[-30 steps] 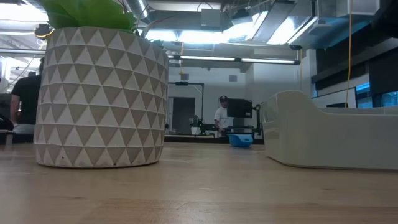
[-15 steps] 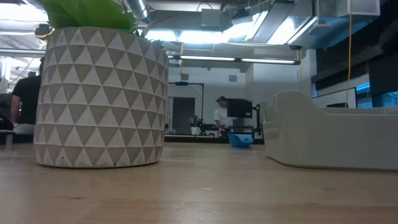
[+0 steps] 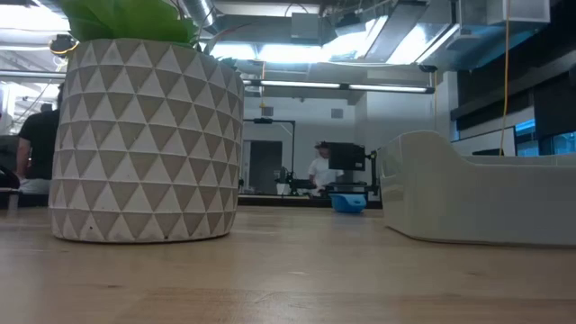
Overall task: Nest measuring cups in basket
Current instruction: Stack the violet measuring cup on top of the yellow measuring cup in the grey bin
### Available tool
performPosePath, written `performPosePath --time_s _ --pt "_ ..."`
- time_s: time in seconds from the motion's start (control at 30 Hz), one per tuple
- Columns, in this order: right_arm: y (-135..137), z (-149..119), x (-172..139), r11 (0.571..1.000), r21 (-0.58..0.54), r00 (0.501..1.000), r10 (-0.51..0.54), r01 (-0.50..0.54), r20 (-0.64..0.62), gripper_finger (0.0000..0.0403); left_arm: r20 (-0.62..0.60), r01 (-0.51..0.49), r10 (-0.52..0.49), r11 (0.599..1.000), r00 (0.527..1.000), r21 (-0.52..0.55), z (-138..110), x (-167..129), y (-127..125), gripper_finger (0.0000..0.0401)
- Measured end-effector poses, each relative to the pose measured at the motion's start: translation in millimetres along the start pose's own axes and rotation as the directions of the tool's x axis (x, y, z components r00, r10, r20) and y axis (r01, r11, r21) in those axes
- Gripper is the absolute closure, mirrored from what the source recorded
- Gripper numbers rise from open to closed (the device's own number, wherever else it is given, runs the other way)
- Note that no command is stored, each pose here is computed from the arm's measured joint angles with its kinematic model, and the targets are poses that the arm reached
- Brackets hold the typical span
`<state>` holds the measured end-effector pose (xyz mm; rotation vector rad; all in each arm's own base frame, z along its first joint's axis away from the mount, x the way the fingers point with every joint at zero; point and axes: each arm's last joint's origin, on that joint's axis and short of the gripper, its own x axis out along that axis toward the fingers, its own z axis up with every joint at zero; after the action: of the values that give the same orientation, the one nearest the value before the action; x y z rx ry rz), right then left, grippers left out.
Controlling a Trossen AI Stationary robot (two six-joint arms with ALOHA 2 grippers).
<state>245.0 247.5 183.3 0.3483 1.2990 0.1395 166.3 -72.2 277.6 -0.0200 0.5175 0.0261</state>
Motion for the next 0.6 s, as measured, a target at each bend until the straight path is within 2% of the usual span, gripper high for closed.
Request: performPosePath --time_s 0.6 --pt "3.0 -3.3 5.4 1.0 -0.018 1.0 -0.011 0.012 0.013 0.0014 0.0 0.0 0.0 1.0 1.0 0.001 0.0 0.0 0.0 0.0283"
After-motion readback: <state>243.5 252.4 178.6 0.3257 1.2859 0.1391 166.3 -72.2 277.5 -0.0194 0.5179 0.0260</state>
